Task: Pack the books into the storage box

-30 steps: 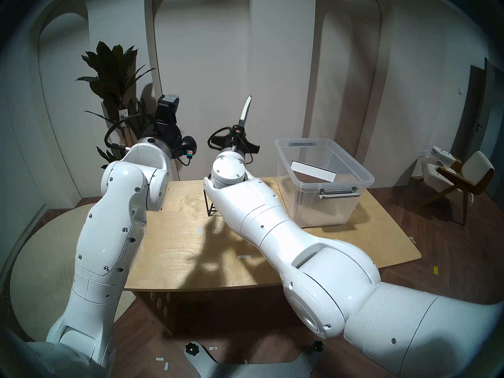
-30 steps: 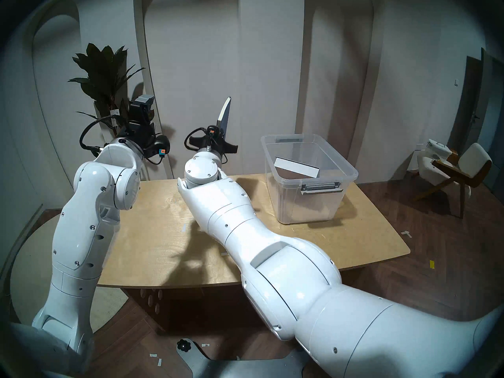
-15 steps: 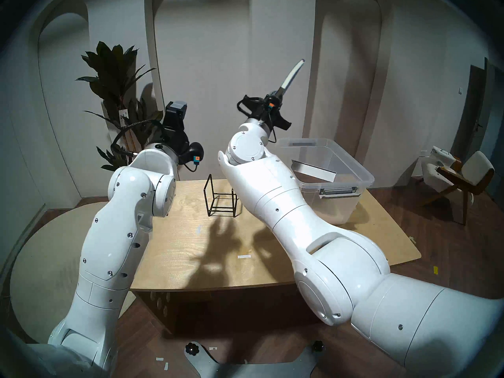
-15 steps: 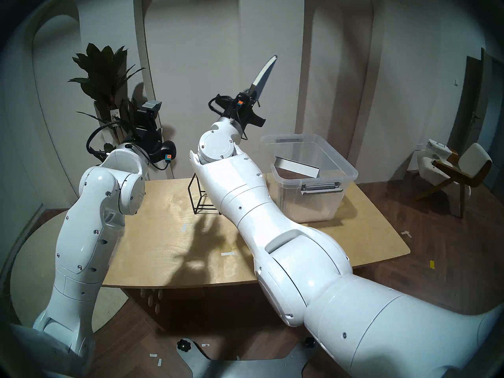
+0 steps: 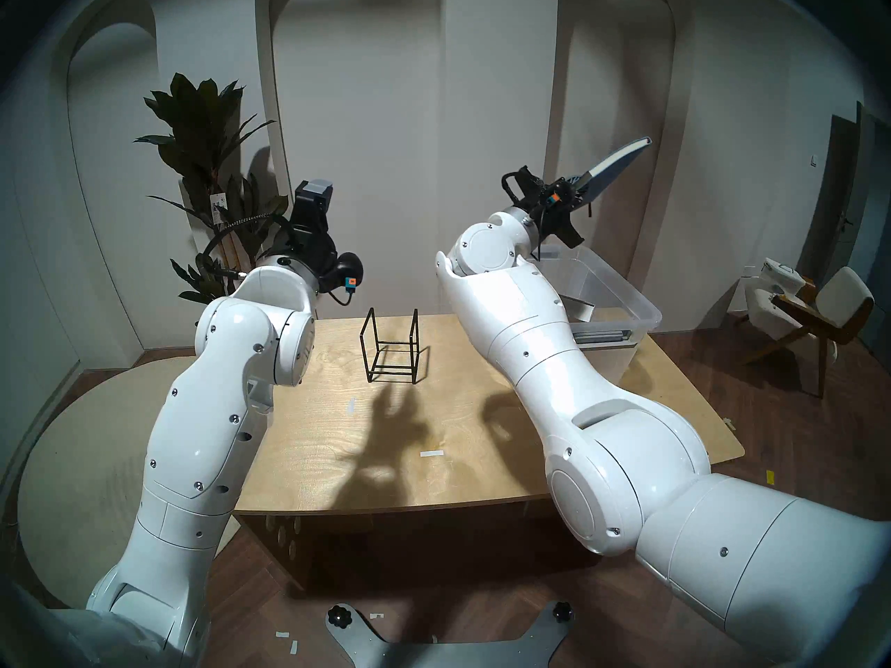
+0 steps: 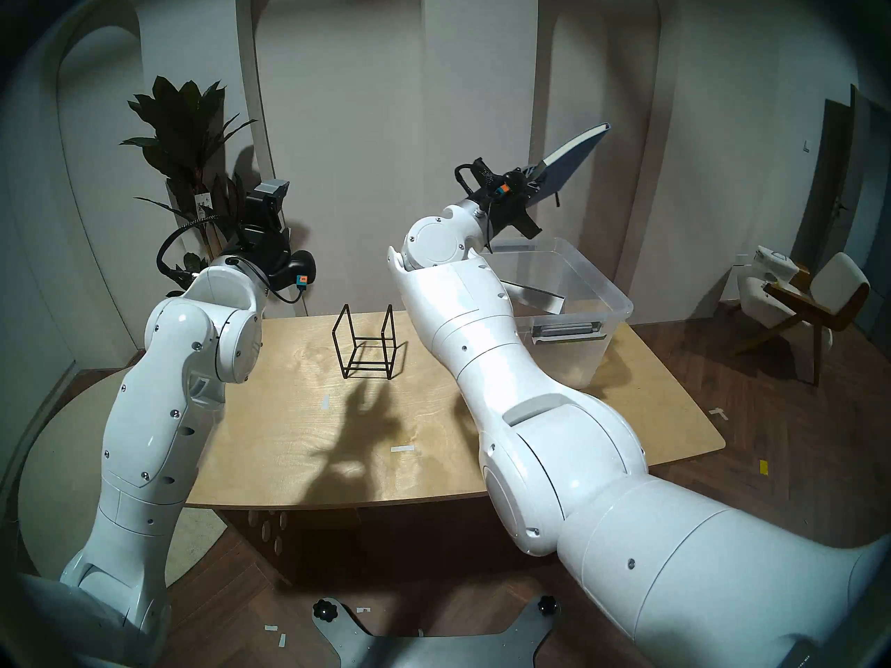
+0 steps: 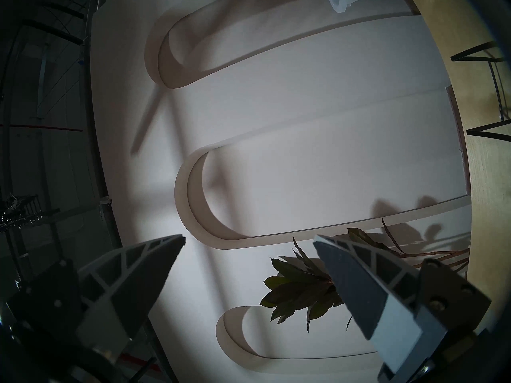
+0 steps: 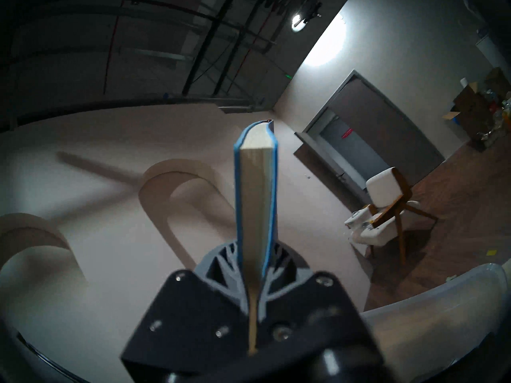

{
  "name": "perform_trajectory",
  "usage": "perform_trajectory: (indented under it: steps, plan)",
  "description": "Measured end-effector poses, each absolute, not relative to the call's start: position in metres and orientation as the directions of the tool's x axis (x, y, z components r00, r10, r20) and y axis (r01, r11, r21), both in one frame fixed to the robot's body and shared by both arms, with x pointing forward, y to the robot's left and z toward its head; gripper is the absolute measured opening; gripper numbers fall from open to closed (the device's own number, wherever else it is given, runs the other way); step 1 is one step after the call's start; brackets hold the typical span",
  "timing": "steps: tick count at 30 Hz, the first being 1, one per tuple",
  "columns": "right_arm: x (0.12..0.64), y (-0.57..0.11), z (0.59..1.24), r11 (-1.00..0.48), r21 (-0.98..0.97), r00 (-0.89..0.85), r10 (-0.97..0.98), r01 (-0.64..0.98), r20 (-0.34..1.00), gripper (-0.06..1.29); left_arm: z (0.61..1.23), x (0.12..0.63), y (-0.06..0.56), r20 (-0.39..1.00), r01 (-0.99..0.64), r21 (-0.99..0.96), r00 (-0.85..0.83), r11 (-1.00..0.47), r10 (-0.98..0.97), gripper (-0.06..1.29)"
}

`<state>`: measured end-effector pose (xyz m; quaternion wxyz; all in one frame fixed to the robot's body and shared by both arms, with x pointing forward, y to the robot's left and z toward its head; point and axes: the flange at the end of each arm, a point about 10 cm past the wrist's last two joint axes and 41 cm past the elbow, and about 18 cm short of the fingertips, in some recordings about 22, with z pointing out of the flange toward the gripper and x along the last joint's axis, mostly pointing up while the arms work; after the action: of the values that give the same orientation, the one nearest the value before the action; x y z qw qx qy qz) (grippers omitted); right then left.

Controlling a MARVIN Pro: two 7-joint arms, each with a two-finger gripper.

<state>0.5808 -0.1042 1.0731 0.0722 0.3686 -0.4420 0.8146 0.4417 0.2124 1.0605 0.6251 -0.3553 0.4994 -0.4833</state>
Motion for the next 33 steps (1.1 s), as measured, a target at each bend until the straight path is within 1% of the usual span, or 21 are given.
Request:
perform_trajectory:
  steps: [13,18,28,33]
  plan:
    - [0.589,-0.123,1.045,-0.543,-0.653,-0.681,-0.188,-0.529,0.708,0.01,1.06,0.441,0.213,-0.28,0.252,-0.926,0.038,0.28,-0.959,1.26]
    - [0.595,-0.124,1.03,-0.548,-0.63,-0.652,-0.19,-0.55,0.734,0.01,1.06,0.441,0.213,-0.28,0.252,-0.926,0.039,0.281,-0.959,1.26]
    - [0.601,-0.12,1.019,-0.567,-0.609,-0.628,-0.196,-0.555,0.754,0.01,1.06,0.441,0.213,-0.28,0.252,-0.926,0.04,0.281,-0.959,1.26]
    - [0.605,-0.12,1.009,-0.542,-0.61,-0.588,-0.241,-0.578,0.772,0.01,1.06,0.441,0.213,-0.28,0.252,-0.926,0.041,0.281,-0.959,1.26]
